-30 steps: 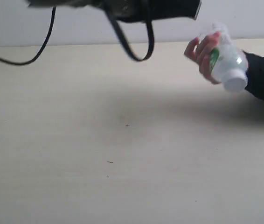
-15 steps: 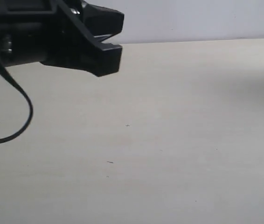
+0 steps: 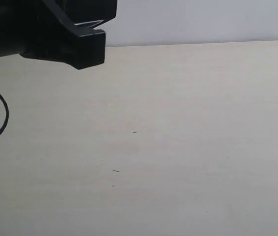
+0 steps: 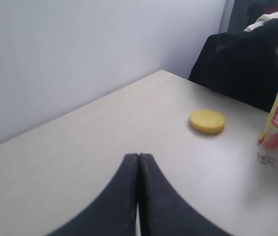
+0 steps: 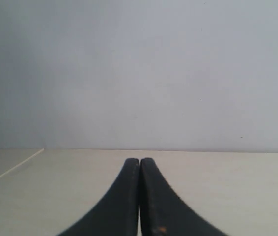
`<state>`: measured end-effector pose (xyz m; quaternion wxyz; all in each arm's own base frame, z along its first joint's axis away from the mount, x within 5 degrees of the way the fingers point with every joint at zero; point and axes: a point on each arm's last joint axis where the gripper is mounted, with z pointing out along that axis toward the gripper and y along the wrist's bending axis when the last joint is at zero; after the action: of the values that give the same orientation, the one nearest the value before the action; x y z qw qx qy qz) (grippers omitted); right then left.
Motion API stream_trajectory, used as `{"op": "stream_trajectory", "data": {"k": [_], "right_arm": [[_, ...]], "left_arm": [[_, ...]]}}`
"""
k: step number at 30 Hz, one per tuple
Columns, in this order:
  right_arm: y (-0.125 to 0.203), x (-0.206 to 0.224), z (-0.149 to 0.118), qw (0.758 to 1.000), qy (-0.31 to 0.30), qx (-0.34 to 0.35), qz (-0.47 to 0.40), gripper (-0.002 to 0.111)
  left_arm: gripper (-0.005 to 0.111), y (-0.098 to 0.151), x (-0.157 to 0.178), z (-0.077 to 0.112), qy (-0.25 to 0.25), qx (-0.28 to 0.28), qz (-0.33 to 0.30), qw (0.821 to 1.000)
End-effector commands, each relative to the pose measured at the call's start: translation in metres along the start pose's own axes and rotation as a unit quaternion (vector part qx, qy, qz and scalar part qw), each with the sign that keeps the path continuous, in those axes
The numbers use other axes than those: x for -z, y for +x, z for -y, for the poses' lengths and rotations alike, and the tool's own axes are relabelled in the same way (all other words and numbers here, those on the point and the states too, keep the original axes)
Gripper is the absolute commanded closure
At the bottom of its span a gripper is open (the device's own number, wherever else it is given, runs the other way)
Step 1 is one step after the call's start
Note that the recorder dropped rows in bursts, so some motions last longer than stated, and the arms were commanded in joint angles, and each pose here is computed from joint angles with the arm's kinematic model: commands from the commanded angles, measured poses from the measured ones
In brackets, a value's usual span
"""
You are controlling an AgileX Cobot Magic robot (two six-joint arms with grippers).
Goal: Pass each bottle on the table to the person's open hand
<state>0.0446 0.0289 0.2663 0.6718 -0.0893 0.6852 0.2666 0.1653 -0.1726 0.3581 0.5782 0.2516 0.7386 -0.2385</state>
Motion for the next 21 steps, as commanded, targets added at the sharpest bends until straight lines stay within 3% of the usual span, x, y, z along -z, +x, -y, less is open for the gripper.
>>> {"op": "stream_trajectory", "data": {"k": [1, 3, 7, 11, 15, 17, 18, 19, 20, 21], "right_arm": [[0.001, 0.0, 0.0, 1.0, -0.001, 0.001, 0.001, 0.108], [0.001, 0.0, 0.0, 1.0, -0.001, 0.001, 0.001, 0.108], [0.001, 0.0, 0.0, 1.0, -0.001, 0.001, 0.001, 0.108], [0.001, 0.0, 0.0, 1.0, -0.001, 0.001, 0.001, 0.108], [0.001, 0.0, 0.0, 1.0, -0.001, 0.001, 0.001, 0.108], [0.001, 0.0, 0.0, 1.0, -0.001, 0.001, 0.001, 0.108], [0.001, 0.0, 0.0, 1.0, -0.001, 0.001, 0.001, 0.108], [0.001, 0.0, 0.0, 1.0, -0.001, 0.001, 0.001, 0.108], [0.001, 0.0, 0.0, 1.0, -0.001, 0.001, 0.001, 0.108], [0.001, 0.0, 0.0, 1.0, -0.001, 0.001, 0.001, 0.108]], "left_arm": [[0.107, 0.001, 0.001, 0.002, 0.009, 0.05, 0.0, 0.999], [0.107, 0.001, 0.0, 0.001, 0.006, 0.055, -0.003, 0.998], [0.107, 0.017, 0.021, -0.02, -0.095, 0.142, -0.063, 0.983], [0.107, 0.054, 0.062, -0.051, -0.222, 0.245, -0.134, 0.934], [0.107, 0.087, 0.097, -0.075, -0.294, 0.309, -0.105, 0.898], [0.107, 0.109, 0.128, -0.086, -0.346, 0.354, -0.048, 0.868], [0.107, 0.125, 0.147, -0.088, -0.375, 0.401, 0.003, 0.836], [0.107, 0.133, 0.153, -0.088, -0.385, 0.419, 0.021, 0.822], [0.107, 0.146, 0.166, -0.087, -0.401, 0.463, 0.076, 0.787], [0.107, 0.152, 0.17, -0.087, -0.407, 0.475, 0.097, 0.775]]}}
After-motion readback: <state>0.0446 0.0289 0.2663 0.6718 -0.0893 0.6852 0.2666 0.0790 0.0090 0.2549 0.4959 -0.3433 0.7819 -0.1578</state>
